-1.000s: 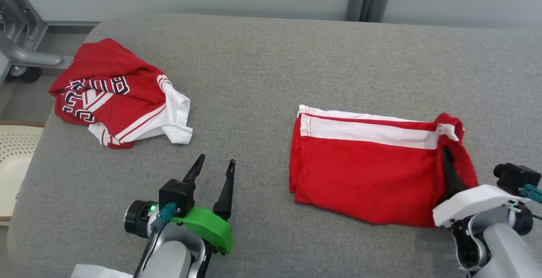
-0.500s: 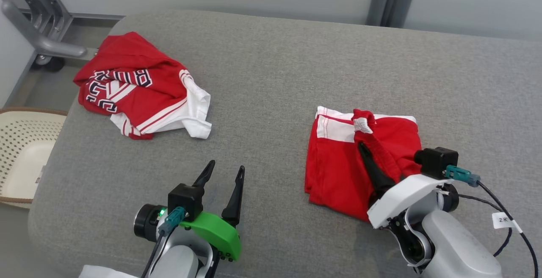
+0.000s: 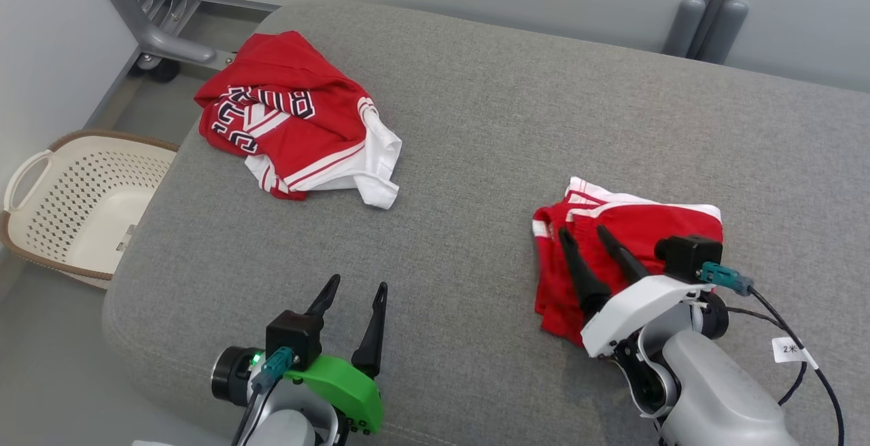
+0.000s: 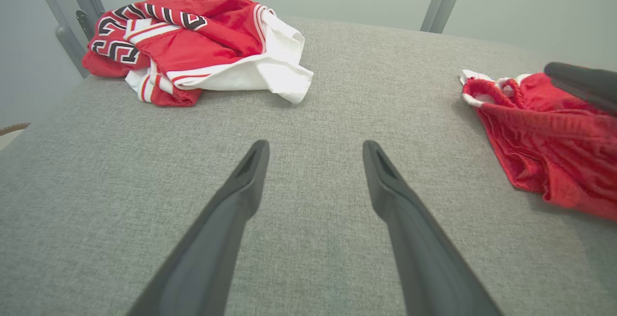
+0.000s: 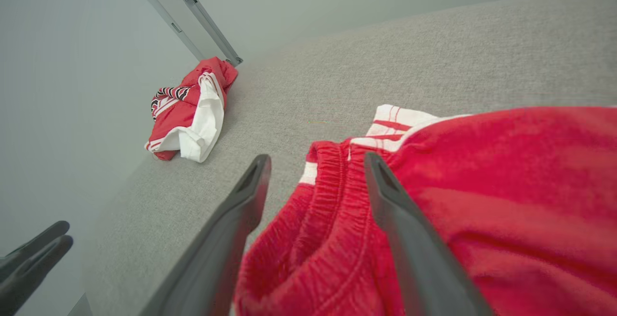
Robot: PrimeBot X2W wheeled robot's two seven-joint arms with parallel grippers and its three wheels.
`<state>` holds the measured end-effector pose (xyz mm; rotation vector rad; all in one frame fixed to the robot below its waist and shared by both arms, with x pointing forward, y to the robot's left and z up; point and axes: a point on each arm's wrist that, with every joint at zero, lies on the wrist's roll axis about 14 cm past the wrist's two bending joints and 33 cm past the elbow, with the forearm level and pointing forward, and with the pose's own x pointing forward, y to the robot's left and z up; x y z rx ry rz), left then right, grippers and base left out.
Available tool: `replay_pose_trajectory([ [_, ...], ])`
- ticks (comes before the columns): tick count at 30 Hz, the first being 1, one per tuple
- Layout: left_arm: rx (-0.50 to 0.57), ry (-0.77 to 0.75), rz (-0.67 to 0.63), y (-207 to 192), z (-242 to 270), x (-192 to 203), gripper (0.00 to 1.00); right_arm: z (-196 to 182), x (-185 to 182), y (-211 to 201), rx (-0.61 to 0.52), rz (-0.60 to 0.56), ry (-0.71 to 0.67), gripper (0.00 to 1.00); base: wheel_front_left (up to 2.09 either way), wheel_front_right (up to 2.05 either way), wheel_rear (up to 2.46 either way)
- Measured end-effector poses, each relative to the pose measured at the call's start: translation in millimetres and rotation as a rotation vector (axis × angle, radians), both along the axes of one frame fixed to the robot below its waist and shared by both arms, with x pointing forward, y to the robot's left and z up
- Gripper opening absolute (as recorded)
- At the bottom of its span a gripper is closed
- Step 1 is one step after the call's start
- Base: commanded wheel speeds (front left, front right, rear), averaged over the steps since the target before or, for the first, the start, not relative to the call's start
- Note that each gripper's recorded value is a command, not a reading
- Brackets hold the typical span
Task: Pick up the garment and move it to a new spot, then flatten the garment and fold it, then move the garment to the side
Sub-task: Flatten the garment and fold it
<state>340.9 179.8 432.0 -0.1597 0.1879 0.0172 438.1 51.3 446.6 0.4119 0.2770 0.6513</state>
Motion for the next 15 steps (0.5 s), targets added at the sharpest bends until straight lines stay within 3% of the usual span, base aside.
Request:
replay_pose_trajectory([
  [4,-0.003,-0.003,-0.011,-4.0,0.4,3.1,1.00,15.3,10.0,-11.3,0.045,-0.049,-0.034,1.00,0.00,0.00,0.00],
  [8,-0.004,-0.011,-0.042,-13.1,2.2,8.4,1.00,26.2,25.8,-55.3,0.075,-0.181,-0.065,1.00,0.00,0.00,0.00],
  [15,-0.004,-0.027,-0.085,-26.1,6.3,14.4,1.00,-6.9,12.2,-118.0,0.020,-0.336,0.006,1.00,0.00,0.00,0.00],
])
